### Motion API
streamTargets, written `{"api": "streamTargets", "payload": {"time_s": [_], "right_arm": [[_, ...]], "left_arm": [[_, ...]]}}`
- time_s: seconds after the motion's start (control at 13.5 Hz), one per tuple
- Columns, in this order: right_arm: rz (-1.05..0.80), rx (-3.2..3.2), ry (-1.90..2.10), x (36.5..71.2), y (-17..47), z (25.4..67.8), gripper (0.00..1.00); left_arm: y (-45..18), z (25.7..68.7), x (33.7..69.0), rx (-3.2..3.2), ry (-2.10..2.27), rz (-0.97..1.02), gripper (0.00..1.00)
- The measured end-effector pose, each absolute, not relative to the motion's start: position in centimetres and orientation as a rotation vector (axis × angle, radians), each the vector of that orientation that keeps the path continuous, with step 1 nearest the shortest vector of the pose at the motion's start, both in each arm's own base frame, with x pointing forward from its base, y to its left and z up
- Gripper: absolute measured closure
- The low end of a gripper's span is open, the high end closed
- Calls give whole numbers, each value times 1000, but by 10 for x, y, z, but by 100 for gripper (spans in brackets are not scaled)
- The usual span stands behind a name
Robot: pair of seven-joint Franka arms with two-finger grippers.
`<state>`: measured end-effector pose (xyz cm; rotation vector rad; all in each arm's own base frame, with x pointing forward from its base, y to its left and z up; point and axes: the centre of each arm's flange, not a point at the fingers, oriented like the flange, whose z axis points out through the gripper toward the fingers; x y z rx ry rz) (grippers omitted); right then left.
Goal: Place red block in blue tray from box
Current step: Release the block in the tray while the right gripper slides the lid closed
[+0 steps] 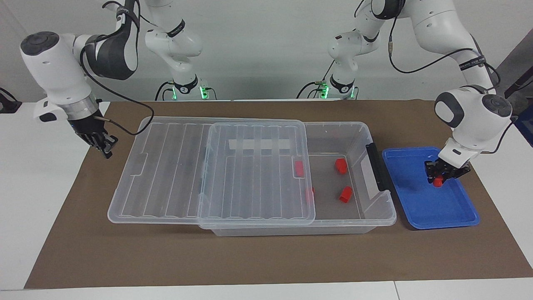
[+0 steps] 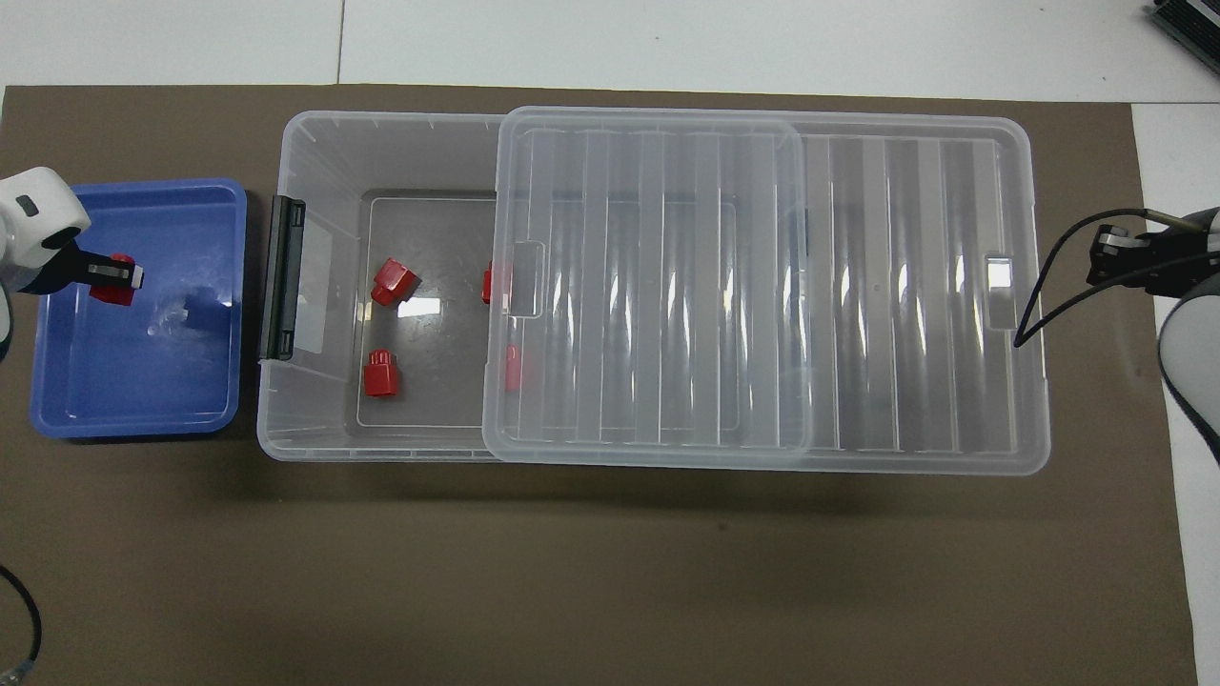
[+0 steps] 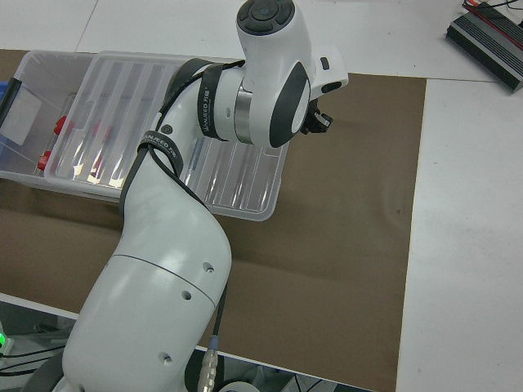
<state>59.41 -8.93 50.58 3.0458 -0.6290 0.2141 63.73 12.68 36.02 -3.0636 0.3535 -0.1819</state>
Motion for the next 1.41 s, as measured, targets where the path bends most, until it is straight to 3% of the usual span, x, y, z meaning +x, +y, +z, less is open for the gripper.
{"api": "streamTargets", "payload": {"time_s": [0.37, 1.34, 1.41], "right_arm": [[175, 3061, -566, 608, -86, 471, 99], [42, 3116, -6, 603, 44, 467, 99], [40, 3116, 33, 601, 58, 468, 99]], "left_arm": [[122, 315, 627, -3062, 374, -224, 66], [119, 299, 620, -3049, 375, -279, 65], [119, 300, 620, -3048, 375, -279, 59]]}}
